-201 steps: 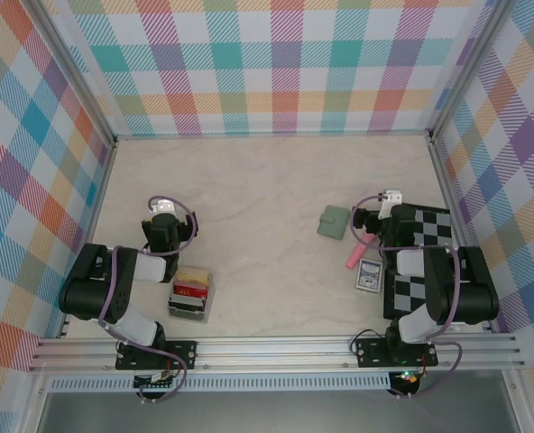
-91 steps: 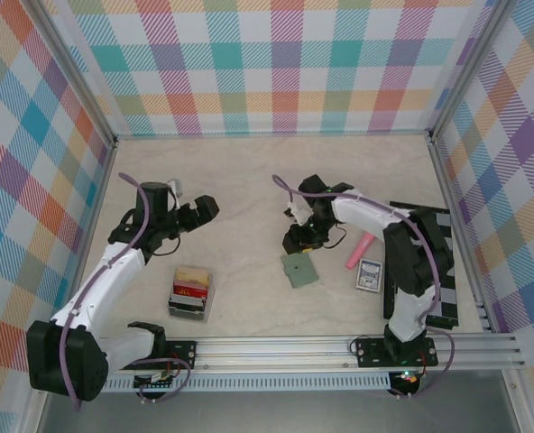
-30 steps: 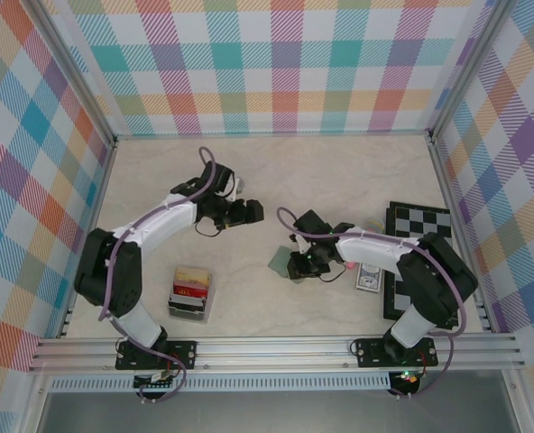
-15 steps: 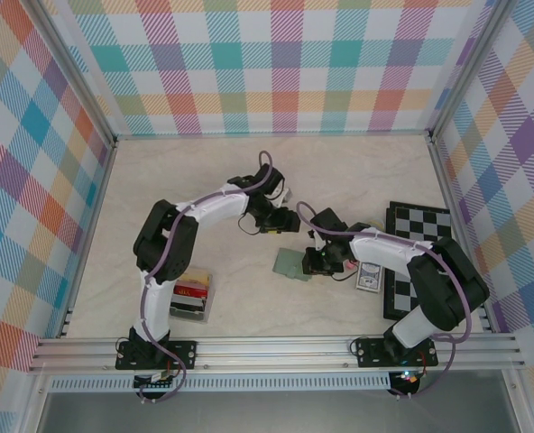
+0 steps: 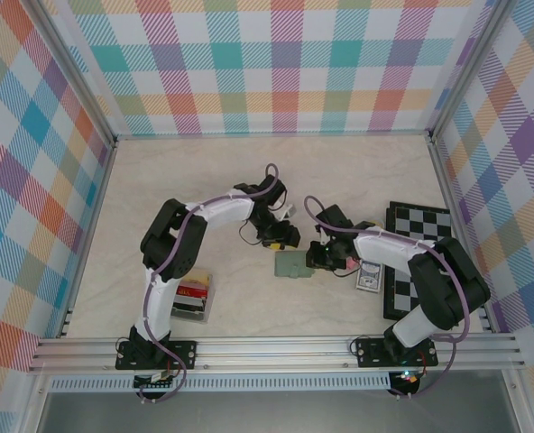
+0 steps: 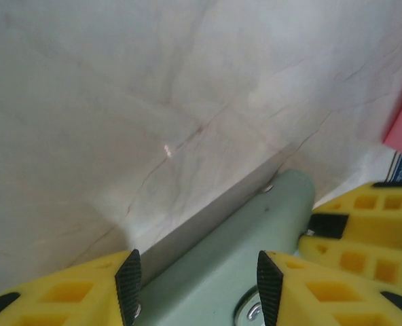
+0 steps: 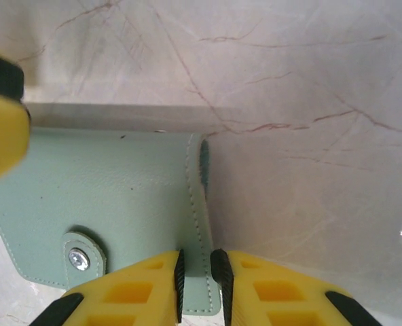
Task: Put the credit cards into the card holder
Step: Rotate the card holder at the center of the table, then pick up the card holder from the center of the table.
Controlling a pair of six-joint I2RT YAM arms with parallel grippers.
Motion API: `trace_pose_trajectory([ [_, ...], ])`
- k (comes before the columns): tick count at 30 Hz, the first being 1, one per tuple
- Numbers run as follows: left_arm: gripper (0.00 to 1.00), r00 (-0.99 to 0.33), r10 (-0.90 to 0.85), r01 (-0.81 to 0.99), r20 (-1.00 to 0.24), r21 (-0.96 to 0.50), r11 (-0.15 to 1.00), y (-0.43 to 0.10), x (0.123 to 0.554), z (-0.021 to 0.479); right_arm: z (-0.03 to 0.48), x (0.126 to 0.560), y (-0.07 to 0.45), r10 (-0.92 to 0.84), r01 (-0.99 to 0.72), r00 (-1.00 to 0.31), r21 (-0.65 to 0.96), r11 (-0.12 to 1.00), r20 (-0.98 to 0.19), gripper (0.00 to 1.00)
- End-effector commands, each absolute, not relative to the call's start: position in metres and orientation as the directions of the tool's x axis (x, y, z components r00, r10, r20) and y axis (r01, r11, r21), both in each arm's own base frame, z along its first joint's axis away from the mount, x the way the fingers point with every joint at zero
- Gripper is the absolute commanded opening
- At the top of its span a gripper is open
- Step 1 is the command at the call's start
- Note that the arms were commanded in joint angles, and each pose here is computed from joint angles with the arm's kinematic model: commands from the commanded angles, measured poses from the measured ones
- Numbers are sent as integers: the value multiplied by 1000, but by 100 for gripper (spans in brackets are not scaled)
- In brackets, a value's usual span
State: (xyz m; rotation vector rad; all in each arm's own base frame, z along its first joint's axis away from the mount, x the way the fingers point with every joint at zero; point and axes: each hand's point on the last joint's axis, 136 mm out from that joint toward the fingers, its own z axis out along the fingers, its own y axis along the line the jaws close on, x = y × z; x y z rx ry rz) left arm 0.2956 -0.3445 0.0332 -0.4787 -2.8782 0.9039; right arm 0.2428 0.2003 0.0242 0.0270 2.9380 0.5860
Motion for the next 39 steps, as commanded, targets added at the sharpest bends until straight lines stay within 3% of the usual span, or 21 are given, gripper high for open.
trace_pose_trajectory([
  [1, 50, -936, 353, 271, 21, -598, 754, -342, 272, 39, 25, 250, 201, 82, 14, -985, 397, 918, -155, 24],
  [13, 47, -945, 325, 228, 40, -631, 741, -327, 233, 47, 40, 261, 209, 122, 48, -981, 421, 906, -149, 26],
  [20, 45, -949, 312, 207, 43, -660, 722, -332, 217, 46, 50, 237, 193, 207, 150, -973, 402, 903, -102, 29],
  [26, 46, -957, 287, 184, 38, -686, 704, -343, 216, 46, 42, 216, 206, 187, 152, -982, 462, 874, -31, 25],
  [33, 49, -973, 231, 177, -9, -669, 722, -343, 229, 47, 31, 221, 215, 159, 138, -987, 460, 877, -8, 19],
  [39, 49, -973, 231, 178, -13, -680, 711, -350, 235, 47, 16, 226, 202, 158, 141, -987, 369, 919, -17, 19],
])
